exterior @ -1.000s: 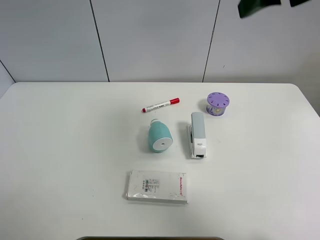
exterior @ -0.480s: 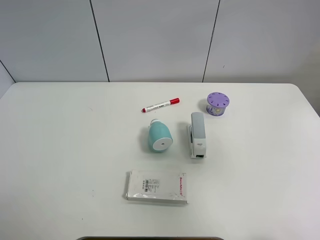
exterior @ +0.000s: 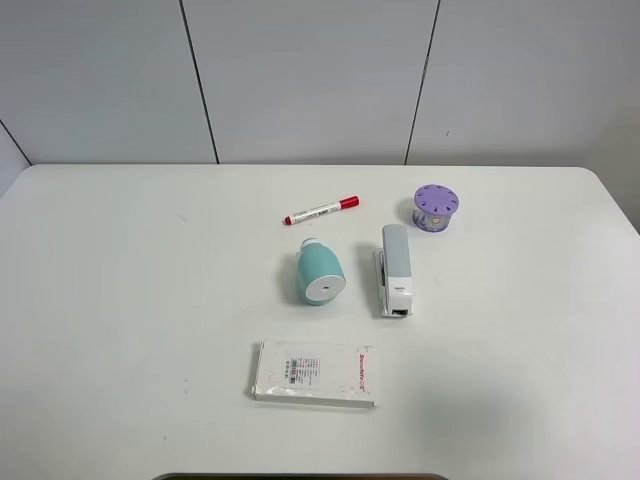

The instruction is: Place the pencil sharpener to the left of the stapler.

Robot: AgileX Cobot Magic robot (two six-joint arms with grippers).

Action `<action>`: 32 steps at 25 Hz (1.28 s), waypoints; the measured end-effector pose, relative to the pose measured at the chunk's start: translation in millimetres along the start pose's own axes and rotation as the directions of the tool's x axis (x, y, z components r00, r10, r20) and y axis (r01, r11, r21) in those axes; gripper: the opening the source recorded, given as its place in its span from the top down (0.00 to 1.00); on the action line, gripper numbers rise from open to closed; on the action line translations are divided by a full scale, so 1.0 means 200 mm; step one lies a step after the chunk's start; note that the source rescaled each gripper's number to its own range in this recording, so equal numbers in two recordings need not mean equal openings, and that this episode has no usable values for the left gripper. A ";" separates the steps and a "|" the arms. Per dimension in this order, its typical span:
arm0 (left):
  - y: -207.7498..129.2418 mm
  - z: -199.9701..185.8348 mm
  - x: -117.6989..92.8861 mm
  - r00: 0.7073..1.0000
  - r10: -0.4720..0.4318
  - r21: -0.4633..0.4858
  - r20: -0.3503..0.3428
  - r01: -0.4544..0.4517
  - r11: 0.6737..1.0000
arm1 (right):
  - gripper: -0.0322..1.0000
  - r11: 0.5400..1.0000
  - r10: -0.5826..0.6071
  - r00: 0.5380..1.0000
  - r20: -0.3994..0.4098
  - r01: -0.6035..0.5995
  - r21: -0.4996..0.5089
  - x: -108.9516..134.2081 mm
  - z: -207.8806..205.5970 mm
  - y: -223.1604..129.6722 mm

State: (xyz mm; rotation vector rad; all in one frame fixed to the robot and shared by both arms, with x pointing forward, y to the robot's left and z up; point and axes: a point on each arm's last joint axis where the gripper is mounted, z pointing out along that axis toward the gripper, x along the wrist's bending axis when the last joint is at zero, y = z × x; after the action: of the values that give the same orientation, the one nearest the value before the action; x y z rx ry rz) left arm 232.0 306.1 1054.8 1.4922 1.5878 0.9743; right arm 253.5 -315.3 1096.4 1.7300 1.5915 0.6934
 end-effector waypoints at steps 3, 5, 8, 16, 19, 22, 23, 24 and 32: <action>0.00 0.00 0.00 1.000 0.000 0.000 0.000 0.000 1.000 | 0.64 0.999 0.036 0.999 -0.009 -0.036 -0.025 0.01 0.02 -0.12; 0.00 0.00 0.00 1.000 0.000 0.000 0.000 0.000 1.000 | 0.64 0.996 0.054 0.998 -0.022 -0.055 -0.065 0.02 0.03 -0.17; 0.00 0.00 0.00 1.000 0.000 0.000 0.000 0.000 1.000 | 0.64 0.990 0.066 0.997 -0.052 -0.071 -0.119 0.02 0.03 -0.22; 0.00 0.00 0.00 1.000 0.000 0.000 0.000 0.000 1.000 | 0.64 0.980 0.059 0.996 -0.068 -0.071 -0.184 0.02 0.04 -0.24; 0.00 0.00 0.00 1.000 0.000 0.000 0.000 0.000 1.000 | 0.64 0.979 0.043 0.995 -0.086 -0.059 -0.195 0.03 0.05 -0.24; 0.00 0.00 0.00 1.000 0.000 0.000 0.000 0.000 1.000 | 0.64 0.978 0.040 0.995 -0.090 -0.057 -0.199 0.03 0.05 -0.24; 0.00 0.00 0.00 1.000 0.000 0.000 0.000 0.000 1.000 | 0.64 0.978 0.039 0.995 -0.090 -0.057 -0.201 0.03 0.05 -0.24; 0.00 0.00 0.00 1.000 0.000 0.000 0.000 0.000 1.000 | 0.64 0.977 0.039 0.995 -0.090 -0.057 -0.204 0.03 0.05 -0.23; 0.00 0.00 0.00 1.000 0.000 0.000 0.000 0.000 1.000 | 0.64 0.977 0.037 0.995 -0.091 -0.055 -0.207 0.03 0.05 -0.23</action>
State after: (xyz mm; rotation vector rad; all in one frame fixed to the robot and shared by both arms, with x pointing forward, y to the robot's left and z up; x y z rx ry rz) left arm 232.0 306.1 1054.8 1.4922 1.5878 0.9743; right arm 232.8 -309.9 1053.2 1.6051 1.4803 0.9355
